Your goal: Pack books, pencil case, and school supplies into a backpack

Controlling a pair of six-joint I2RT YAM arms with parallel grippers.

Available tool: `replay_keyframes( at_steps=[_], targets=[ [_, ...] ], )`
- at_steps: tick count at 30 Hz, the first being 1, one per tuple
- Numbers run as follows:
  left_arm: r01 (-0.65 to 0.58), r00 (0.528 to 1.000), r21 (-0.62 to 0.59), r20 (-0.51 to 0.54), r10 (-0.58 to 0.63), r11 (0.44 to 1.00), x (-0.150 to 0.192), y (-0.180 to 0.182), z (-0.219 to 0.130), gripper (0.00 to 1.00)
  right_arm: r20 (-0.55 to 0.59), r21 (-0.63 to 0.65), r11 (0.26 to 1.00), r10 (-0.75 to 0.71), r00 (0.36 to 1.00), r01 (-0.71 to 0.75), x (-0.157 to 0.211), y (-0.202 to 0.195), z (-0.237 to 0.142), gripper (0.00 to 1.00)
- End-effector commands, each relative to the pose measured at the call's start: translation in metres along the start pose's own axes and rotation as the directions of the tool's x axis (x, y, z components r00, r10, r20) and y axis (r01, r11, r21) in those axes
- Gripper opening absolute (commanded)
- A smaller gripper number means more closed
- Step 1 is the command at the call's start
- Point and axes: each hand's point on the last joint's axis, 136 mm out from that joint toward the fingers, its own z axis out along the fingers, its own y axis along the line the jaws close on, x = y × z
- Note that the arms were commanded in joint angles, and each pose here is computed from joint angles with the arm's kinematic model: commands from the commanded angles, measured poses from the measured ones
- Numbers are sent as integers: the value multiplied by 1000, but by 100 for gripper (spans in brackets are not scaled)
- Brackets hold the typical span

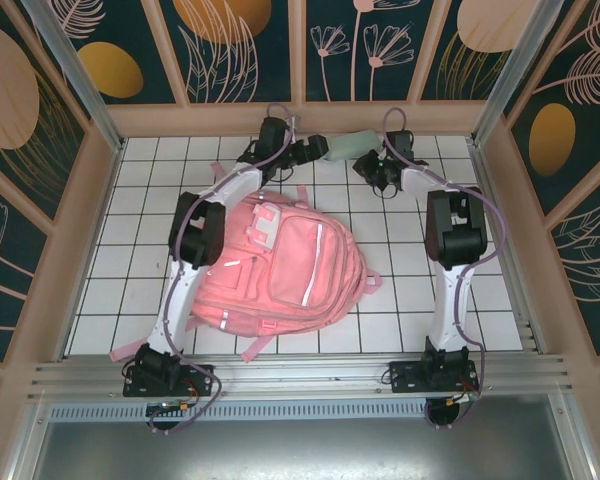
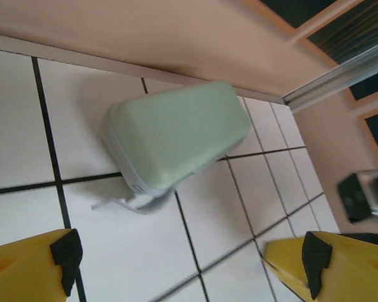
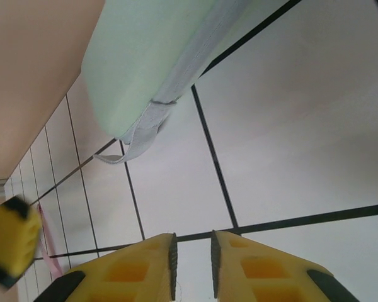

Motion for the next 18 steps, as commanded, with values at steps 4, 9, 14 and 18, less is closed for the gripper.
replay_keyframes(
  at_steps=[4,9,14,18],
  targets=[
    [1,993,111,115,-14,994,-25,2,33,93,9,-64,997,37,999,-36,-10,-4,-2,22],
    [29,990,133,136,-47,991,-18,14,44,93,-2,-95,992,87,996,-87,-10,-12,-2,21],
    [33,994,187,95,-51,982,4,9,55,92,-12,-87,991,96,995,-97,-8,-20,0,21],
    [37,997,192,65,-51,981,21,10,64,91,-20,-99,988,116,993,-117,-7,-25,-2,20]
  ],
)
